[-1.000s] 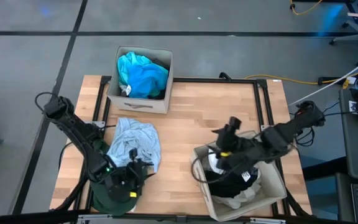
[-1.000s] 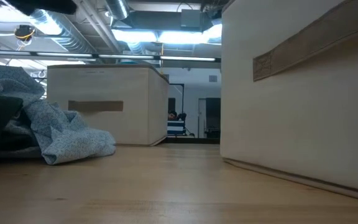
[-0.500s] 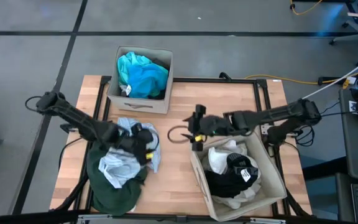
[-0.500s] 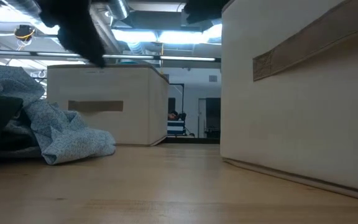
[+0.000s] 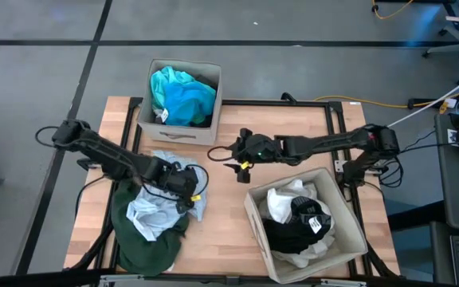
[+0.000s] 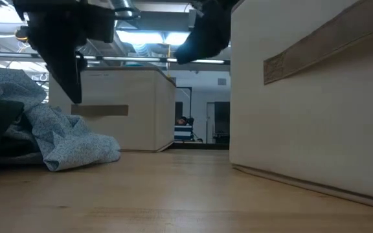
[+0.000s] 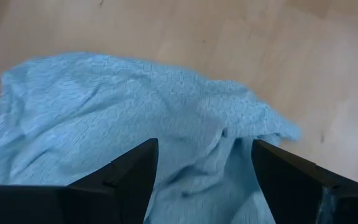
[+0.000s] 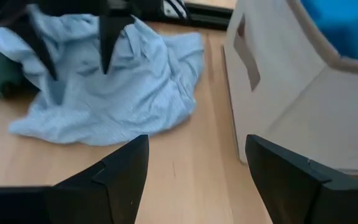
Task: Sort clothes
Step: Put the light blue polo shirt into the top white laundry bin
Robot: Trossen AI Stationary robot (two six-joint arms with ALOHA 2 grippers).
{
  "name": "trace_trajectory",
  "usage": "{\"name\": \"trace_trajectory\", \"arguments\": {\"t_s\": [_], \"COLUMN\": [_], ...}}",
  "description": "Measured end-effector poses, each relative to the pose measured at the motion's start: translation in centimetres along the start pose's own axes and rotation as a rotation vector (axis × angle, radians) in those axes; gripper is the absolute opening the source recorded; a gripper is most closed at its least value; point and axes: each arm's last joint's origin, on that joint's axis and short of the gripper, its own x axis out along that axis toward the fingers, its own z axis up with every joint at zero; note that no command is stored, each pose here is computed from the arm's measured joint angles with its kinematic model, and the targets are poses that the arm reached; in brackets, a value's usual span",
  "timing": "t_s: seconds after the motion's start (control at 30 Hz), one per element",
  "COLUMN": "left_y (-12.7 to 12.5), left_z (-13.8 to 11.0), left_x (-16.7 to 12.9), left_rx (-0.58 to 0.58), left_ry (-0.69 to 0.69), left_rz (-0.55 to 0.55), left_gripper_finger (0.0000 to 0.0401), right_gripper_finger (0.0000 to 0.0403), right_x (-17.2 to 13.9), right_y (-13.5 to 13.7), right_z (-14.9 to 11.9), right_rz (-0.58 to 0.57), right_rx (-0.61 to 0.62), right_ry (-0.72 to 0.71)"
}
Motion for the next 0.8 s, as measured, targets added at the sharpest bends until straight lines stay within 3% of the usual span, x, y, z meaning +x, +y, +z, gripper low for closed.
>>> {"name": "trace_trajectory", "arguments": {"t_s": [0.13, 0.3, 0.47, 0.57, 0.8], "left_y": [-0.7, -0.2, 1.6, 2.6, 4.3], "left_z": [0.2, -0.6, -1.7, -1.9, -1.8], "left_x": [2.3, 5.2, 5.3, 4.6, 5.4], "left_rx": [0.011, 0.026, -0.04, -0.096, -0.152], "left_ry": [0.031, 0.177, 0.321, 0.322, 0.309], "left_rz": [0.027, 0.153, 0.348, 0.459, 0.482], "left_gripper_finger": [0.0248, 0.0248, 0.0249, 0.0249, 0.0249], "right_gripper_finger": [0.0269, 0.0269, 0.0269, 0.0269, 0.0269], "right_x": [0.7, 0.9, 1.0, 1.3, 1.2], "right_y": [0.1, 0.3, 0.3, 0.4, 0.3], "right_z": [-0.4, -0.6, -0.9, -1.1, -1.0], "right_rz": [0.001, 0.005, 0.009, 0.01, 0.01], "right_rx": [-0.035, -0.058, -0.05, -0.051, -0.048], "right_ry": [0.014, 0.023, 0.049, 0.061, 0.053]}}
